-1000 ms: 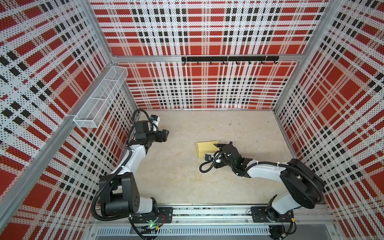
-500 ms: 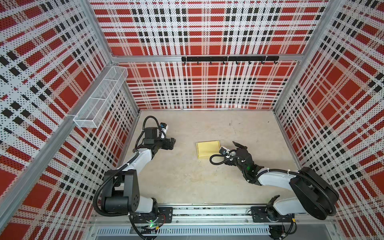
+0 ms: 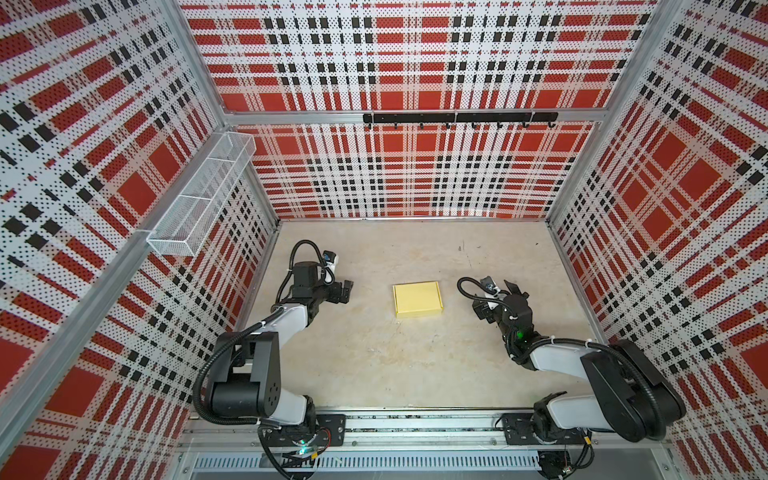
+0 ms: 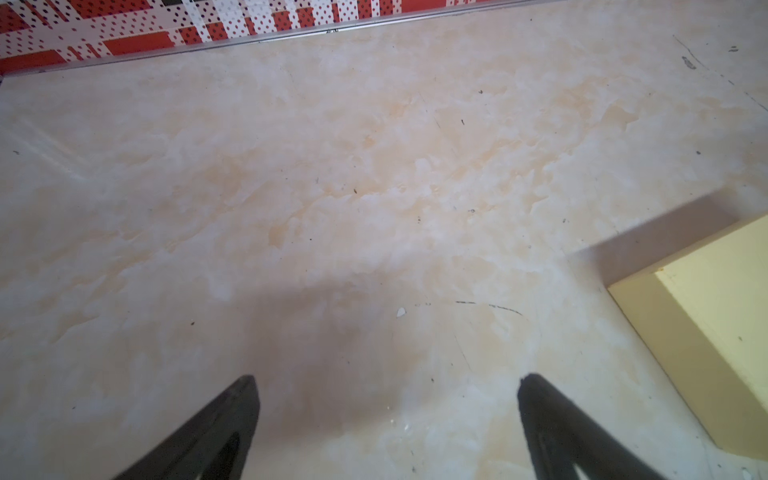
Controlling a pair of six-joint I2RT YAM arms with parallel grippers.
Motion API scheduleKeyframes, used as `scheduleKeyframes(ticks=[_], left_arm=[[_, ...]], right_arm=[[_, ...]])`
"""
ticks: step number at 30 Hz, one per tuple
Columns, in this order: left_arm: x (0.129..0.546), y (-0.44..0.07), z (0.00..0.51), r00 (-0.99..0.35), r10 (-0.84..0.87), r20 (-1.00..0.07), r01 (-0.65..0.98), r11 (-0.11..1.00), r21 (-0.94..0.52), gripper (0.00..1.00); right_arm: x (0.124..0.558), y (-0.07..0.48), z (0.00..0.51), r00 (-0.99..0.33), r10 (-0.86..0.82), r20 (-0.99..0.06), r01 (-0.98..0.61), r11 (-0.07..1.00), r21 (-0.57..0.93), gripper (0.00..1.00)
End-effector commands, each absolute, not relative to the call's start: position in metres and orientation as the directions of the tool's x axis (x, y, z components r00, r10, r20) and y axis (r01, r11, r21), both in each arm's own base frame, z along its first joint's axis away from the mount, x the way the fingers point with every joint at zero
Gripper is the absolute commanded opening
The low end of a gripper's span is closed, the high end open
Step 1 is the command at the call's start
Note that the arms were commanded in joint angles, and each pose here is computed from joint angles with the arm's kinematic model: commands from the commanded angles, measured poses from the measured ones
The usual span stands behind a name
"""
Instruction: Fold the paper box
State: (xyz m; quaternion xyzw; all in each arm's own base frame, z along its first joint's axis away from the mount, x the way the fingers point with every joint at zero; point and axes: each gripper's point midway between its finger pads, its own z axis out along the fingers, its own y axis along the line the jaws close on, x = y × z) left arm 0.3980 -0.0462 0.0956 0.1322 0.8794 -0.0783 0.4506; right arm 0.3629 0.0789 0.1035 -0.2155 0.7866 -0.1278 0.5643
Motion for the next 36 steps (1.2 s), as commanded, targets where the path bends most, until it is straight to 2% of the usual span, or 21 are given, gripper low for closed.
scheduleKeyframes(ticks=[1,9,13,21,24,25,30,36], left_arm=[[0.41,-0.046,0.114,-0.432,0.137,-0.891,0.301,0.954,0.0,1.0],[0.414,-0.043,0.131,-0.277,0.063,-0.959,0.279,0.96,-0.017,0.99],[0.409,-0.04,0.128,-0.242,0.071,-0.968,0.252,0.968,0.008,0.99],[0.41,-0.027,0.121,-0.245,0.071,-0.967,0.147,0.989,0.035,1.0],[0.409,-0.022,0.117,-0.227,0.058,-0.972,0.102,0.994,0.035,0.99],[0.409,-0.022,0.117,-0.228,0.058,-0.972,0.101,0.994,0.035,1.0],[0.409,-0.021,0.117,-0.231,0.06,-0.971,0.104,0.994,0.036,1.0],[0.408,-0.022,0.118,-0.221,0.057,-0.974,0.105,0.994,0.035,0.99]], right_arm=[[0.38,0.076,0.126,-0.221,-0.419,-0.881,-0.136,0.907,-0.398,1.0],[0.392,0.051,0.131,-0.174,-0.31,-0.935,-0.048,0.951,-0.306,1.0],[0.399,0.042,0.129,-0.216,-0.282,-0.935,-0.017,0.958,-0.285,1.0],[0.397,0.021,0.129,-0.21,-0.197,-0.958,0.045,0.977,-0.211,1.0],[0.391,0.002,0.119,-0.178,-0.109,-0.978,0.081,0.989,-0.125,1.0],[0.391,0.003,0.123,-0.128,-0.102,-0.987,0.076,0.991,-0.113,1.0],[0.403,-0.024,0.111,-0.249,-0.037,-0.968,0.215,0.972,-0.093,1.0],[0.399,-0.031,0.113,-0.239,-0.017,-0.971,0.255,0.964,-0.079,1.0]])
